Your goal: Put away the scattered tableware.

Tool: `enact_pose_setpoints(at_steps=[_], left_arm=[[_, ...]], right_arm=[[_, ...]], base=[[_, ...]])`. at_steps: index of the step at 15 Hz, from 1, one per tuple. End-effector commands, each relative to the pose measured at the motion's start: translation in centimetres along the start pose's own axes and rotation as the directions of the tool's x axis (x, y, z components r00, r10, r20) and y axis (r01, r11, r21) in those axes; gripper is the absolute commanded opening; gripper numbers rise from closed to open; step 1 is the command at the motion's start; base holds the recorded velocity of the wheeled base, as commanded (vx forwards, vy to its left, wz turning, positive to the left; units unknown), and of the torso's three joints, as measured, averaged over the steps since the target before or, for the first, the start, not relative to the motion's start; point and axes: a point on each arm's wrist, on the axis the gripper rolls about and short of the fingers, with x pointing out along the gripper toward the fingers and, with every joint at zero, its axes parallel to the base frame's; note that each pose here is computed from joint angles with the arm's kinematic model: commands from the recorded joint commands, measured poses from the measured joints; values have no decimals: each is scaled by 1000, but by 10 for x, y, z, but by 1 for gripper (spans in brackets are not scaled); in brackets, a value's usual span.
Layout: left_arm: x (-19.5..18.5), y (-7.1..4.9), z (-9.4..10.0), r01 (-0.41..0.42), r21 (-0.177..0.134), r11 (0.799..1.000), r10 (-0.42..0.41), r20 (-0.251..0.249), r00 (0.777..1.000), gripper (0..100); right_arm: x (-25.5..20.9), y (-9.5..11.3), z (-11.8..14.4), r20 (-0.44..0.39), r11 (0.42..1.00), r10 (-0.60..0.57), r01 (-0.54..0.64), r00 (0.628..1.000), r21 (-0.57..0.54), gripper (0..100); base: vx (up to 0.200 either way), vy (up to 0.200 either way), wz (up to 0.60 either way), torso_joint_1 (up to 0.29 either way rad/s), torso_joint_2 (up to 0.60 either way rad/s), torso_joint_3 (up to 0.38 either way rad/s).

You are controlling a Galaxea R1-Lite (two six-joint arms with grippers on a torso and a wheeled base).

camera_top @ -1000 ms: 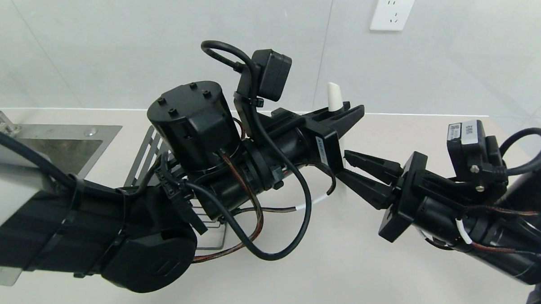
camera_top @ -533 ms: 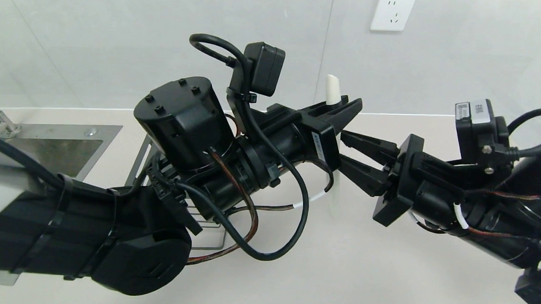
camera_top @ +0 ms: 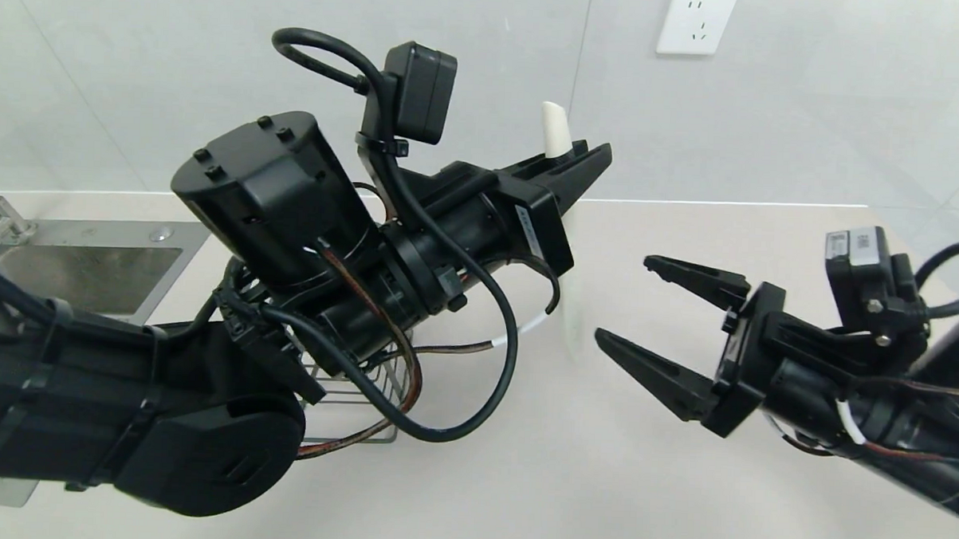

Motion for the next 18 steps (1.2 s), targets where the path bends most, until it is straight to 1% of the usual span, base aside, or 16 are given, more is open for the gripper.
enact_pose_setpoints(at_steps=[1,3,4,5,6,7,8,10,11,12,13,14,15,16,17,18], left_arm=[[-13,-1,15,-6,8,1000,5,24,1000,0],[-22,-4,18,-9,8,1000,8,16,1000,0],[-28,-5,21,-10,7,1000,10,15,1000,0],[-31,-6,23,-9,9,1000,9,20,1000,0],[-31,-6,25,-9,11,1000,9,23,1000,0],[-34,-7,29,-8,43,999,7,31,999,0],[-37,-8,28,-10,61,998,8,26,1000,0],[-47,-8,21,-14,61,998,14,-1,1000,0],[-50,-8,18,-14,59,998,14,-4,1000,0],[-56,-8,13,-12,59,998,13,-4,1000,0],[-58,-8,10,-12,59,998,12,-1,1000,0],[-60,-8,8,-8,64,998,7,16,1000,0],[-61,-8,7,-7,65,998,6,20,1000,0],[-61,-8,7,-7,65,998,6,20,1000,0],[-66,-8,-1,-11,57,998,12,-14,1000,0],[-66,-8,-1,-11,57,998,12,-14,1000,0]], right_arm=[[-59,-9,-1,-28,988,-155,155,987,-13,100],[-92,-8,0,-22,967,-253,252,967,-30,100],[-111,2,3,7,959,-280,280,960,-45,100],[-125,11,9,54,955,-288,291,956,-63,100],[-128,13,12,69,953,-290,295,954,-66,100],[-150,23,26,161,923,-349,369,923,-113,100],[-163,27,31,200,889,-404,434,893,-142,100],[-186,46,39,291,833,-459,521,839,-188,100],[-192,54,38,307,831,-455,522,836,-191,100],[-203,68,33,315,824,-461,532,830,-194,100],[-209,76,30,324,819,-463,538,825,-200,100],[-223,95,19,347,792,-481,569,805,-223,100],[-232,108,8,366,783,-475,574,801,-241,100],[-232,108,8,366,783,-475,574,801,-241,100],[-239,115,-14,291,808,-477,544,829,-225,100],[-239,115,-14,291,808,-477,544,829,-225,100]], base=[[0,0,0,0,0,0],[0,0,0,0,0,0],[0,0,0,0,0,0],[0,0,0,0,0,0],[0,0,0,0,0,0],[0,0,0,0,0,0],[0,0,0,0,0,0],[0,0,0,0,0,0],[0,0,0,0,0,0],[0,0,0,0,0,0],[0,0,0,0,0,0],[0,0,0,0,0,0],[0,0,0,0,0,0],[0,0,0,0,0,0],[0,0,0,0,0,0],[0,0,0,0,0,0]])
